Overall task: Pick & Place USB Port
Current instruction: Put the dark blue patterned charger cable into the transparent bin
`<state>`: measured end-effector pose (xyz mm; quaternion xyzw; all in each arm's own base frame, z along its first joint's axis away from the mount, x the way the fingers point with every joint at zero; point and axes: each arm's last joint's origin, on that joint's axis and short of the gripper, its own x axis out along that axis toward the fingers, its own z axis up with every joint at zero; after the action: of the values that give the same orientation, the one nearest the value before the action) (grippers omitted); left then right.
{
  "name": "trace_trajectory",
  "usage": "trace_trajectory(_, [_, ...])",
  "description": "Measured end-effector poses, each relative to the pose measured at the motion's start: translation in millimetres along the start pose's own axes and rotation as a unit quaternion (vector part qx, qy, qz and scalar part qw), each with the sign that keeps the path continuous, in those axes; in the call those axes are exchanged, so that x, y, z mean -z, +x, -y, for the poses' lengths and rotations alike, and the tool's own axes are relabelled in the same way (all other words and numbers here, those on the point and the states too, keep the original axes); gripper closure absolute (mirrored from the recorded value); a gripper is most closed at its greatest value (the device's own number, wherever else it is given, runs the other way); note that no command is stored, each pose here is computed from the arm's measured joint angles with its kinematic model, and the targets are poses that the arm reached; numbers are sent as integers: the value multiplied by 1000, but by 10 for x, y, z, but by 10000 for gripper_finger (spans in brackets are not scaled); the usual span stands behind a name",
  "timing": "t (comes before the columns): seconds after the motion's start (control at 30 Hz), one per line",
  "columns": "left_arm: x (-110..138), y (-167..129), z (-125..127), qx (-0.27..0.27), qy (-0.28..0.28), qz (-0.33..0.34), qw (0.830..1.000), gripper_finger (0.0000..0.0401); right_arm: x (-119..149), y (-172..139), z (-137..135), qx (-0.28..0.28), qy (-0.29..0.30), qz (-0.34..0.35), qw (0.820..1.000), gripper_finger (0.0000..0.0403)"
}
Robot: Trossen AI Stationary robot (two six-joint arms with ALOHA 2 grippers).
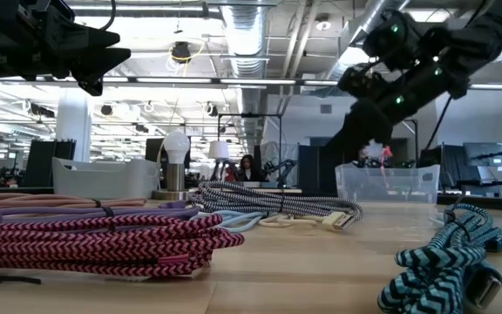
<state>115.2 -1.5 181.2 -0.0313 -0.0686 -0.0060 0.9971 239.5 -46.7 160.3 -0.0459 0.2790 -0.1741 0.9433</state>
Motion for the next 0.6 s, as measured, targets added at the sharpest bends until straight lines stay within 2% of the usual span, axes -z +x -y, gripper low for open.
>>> trace_trajectory(0.17, [0, 0, 0, 0, 0, 0, 1000, 242, -28, -128, 33, 3, -3, -9, 1000, 403])
trace_trajectory(0.27, [0, 0, 0, 0, 0, 0, 1000, 242, 26, -116, 9, -30, 9, -33, 999, 403])
trace_trajectory(0.4, [2, 0, 0, 0, 0, 0, 1000, 242, 106, -41, -11, -30, 12, -61, 998, 397])
trace_trajectory(0.5, [1, 0, 0, 0, 0, 0, 1000, 242, 120, 10, -7, -26, 14, -60, 998, 369])
trace_trajectory(0.6, [1, 0, 0, 0, -2, 0, 1000, 242, 123, 51, -6, -24, 20, -63, 998, 323])
